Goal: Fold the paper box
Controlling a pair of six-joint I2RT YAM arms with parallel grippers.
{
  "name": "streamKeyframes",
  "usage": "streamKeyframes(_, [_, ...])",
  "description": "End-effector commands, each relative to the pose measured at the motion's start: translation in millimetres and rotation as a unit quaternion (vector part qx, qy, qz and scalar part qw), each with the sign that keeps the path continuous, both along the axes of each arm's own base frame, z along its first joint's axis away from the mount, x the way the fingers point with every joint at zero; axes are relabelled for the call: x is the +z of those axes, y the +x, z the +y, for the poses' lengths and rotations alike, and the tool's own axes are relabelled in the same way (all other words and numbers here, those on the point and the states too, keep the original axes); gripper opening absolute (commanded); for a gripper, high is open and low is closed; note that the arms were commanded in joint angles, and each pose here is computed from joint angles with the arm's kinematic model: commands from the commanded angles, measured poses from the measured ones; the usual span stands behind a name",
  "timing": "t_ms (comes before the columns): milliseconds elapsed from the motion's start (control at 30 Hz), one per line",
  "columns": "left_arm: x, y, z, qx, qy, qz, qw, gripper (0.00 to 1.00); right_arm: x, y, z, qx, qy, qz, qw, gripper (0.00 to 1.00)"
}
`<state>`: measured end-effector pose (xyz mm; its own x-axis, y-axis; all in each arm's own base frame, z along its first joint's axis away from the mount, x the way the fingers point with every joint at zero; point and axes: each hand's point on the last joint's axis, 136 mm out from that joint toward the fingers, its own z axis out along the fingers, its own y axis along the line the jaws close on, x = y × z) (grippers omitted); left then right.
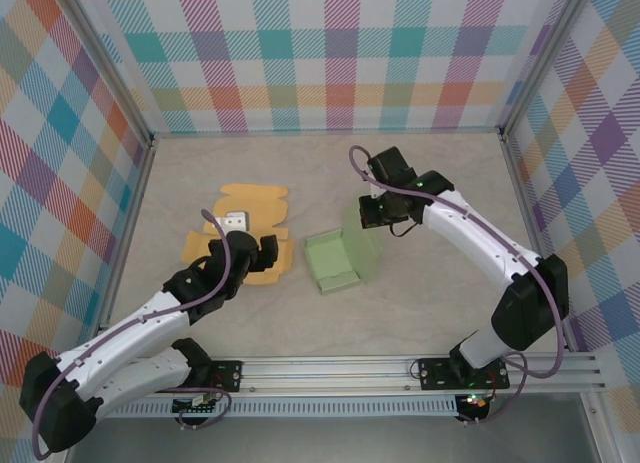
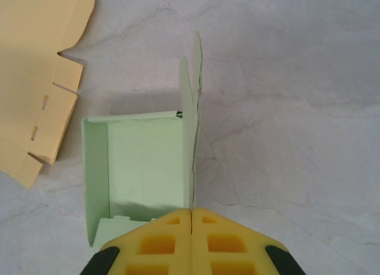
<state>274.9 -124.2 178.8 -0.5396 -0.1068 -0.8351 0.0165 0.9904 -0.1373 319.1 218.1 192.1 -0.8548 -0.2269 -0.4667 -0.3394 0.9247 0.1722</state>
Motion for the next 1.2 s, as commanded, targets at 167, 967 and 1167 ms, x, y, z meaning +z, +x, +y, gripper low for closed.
streamKeyframes(167, [-27, 42, -42, -0.088, -0.013, 0.057, 0.994, 0.87, 22, 21, -3, 0.102, -0.091, -0.052, 0.989, 0.09])
streamKeyframes(967, [-111, 127, -159, -0.266, 0.049, 0.186, 0.945, 0.66, 22, -89, -77, -0.160, 0.075, -0.023, 0.984, 0.85])
streamKeyframes(1167, [-122, 128, -160, -0.254, 0.058, 0.199, 0.945, 0.54, -7, -106, -81, -0.168, 0.093, 0.000, 0.981, 0.89])
